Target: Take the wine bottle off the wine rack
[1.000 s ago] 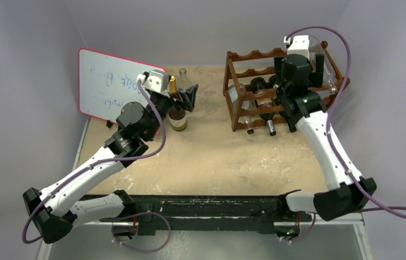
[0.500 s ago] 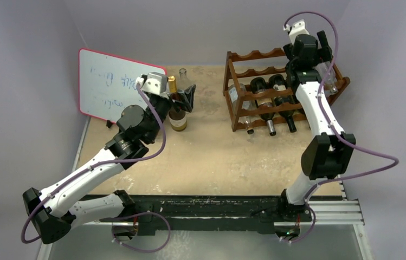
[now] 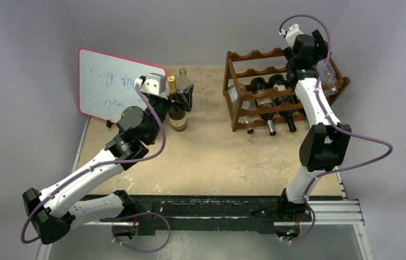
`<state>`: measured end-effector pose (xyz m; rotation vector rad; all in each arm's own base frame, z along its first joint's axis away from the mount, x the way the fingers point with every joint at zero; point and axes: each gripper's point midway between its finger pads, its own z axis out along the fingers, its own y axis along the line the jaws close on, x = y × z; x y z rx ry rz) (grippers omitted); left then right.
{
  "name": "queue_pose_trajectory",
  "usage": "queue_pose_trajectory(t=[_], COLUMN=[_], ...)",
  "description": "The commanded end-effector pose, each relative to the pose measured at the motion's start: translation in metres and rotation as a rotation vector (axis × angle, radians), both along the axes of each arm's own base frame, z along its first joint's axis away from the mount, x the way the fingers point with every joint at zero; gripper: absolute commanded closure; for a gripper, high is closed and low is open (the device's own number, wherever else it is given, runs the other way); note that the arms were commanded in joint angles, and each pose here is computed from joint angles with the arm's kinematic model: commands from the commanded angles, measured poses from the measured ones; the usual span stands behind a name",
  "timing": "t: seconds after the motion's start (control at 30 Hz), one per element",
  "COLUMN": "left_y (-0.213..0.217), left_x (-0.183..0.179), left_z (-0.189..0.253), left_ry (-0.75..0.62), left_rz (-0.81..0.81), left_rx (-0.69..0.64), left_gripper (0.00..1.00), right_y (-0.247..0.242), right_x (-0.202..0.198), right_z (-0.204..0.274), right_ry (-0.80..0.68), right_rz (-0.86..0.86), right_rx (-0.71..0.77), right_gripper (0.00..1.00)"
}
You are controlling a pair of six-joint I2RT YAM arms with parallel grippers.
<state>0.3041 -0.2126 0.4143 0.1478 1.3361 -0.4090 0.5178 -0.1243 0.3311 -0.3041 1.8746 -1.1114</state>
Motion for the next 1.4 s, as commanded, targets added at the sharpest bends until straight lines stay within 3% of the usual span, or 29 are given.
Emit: queue_pose_trajectory(t=[0.0, 0.67, 0.93, 1.2, 1.37], left_y=[0.005, 0.005, 0.005, 0.007, 0.009], left_x=[-0.007, -0.008, -0.008, -0.006, -0.005], left_z=[0.021, 0.02, 0.02, 0.018, 0.017], left_ry=[-0.055, -0.053, -0.051, -0.051, -0.05], left_rz=[0.002, 0.007, 0.007, 0.022, 0.036], left_rx=[-0.061, -0.061, -0.06, -0.05, -0.048], left_gripper=[0.0, 0.0, 0.0, 0.0, 0.0], right_y=[-0.016, -0.045, -0.048, -0.049, -0.048], right_x=[0.003, 0.02, 0.024, 0.036, 0.036], right_z=[0.014, -0.009, -0.01, -0.021, -0.022], right_ry=[-0.063, -0.053, -0.066, -0.056, -0.059], right_rz=[-0.052, -0.114, -0.123, -0.12, -0.121], right_rx=[-0.027, -0.03, -0.026, -0.01, 0.007], right_gripper=[0.0, 0.0, 0.14, 0.22, 0.36])
